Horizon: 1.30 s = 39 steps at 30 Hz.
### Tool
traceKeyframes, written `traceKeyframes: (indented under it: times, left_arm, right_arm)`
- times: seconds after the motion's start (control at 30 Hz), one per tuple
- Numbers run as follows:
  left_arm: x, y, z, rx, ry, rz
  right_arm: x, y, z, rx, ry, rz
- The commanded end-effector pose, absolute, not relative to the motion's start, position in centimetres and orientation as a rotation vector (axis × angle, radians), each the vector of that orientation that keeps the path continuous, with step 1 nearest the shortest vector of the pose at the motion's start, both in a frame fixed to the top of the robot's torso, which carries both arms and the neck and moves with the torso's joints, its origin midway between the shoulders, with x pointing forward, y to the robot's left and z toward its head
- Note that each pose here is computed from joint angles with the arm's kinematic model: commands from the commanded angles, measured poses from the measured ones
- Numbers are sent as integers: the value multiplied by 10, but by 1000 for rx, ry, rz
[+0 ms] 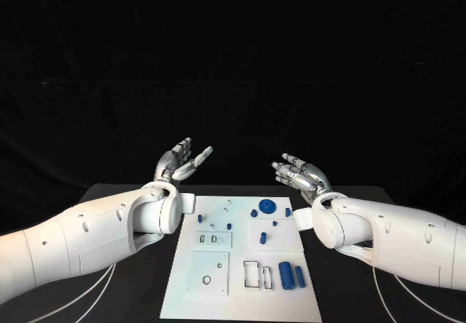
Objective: Assemble the parts on the task board
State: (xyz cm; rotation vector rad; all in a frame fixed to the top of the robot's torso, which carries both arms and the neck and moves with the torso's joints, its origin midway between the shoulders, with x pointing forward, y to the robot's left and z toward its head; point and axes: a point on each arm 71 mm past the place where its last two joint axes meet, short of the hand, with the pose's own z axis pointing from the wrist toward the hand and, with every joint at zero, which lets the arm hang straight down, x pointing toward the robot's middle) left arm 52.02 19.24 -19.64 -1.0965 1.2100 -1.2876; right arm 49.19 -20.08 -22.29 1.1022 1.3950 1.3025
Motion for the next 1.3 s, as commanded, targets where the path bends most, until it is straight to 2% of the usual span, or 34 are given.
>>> traceKeyframes:
  times: [0.03, 0.2, 0.23, 0.3, 0.9, 1.07, 1.3]
  left_arm:
    - [520, 187, -194, -1068, 1220, -1364]
    - [520, 187, -194, -1068, 1220, -1364]
    - [513, 205, -187, -1063, 1215, -1382]
    - [512, 207, -185, -1058, 1215, -1389]
    - [491, 212, -174, -1016, 1261, -1447]
    - [482, 213, -168, -997, 1280, -1479]
    - [468, 208, -157, -970, 1304, -1536]
  right_arm:
    - [493, -191, -223, 1023, 1543, 1419]
    - [495, -191, -223, 1003, 1573, 1429]
    - [499, -211, -202, 607, 1469, 1231]
    - [500, -213, -198, 534, 1461, 1195]
    - [504, -214, -172, 25, 1521, 952]
    - [504, -209, -168, -116, 1558, 864]
    - [503, -197, -165, -336, 1576, 673]
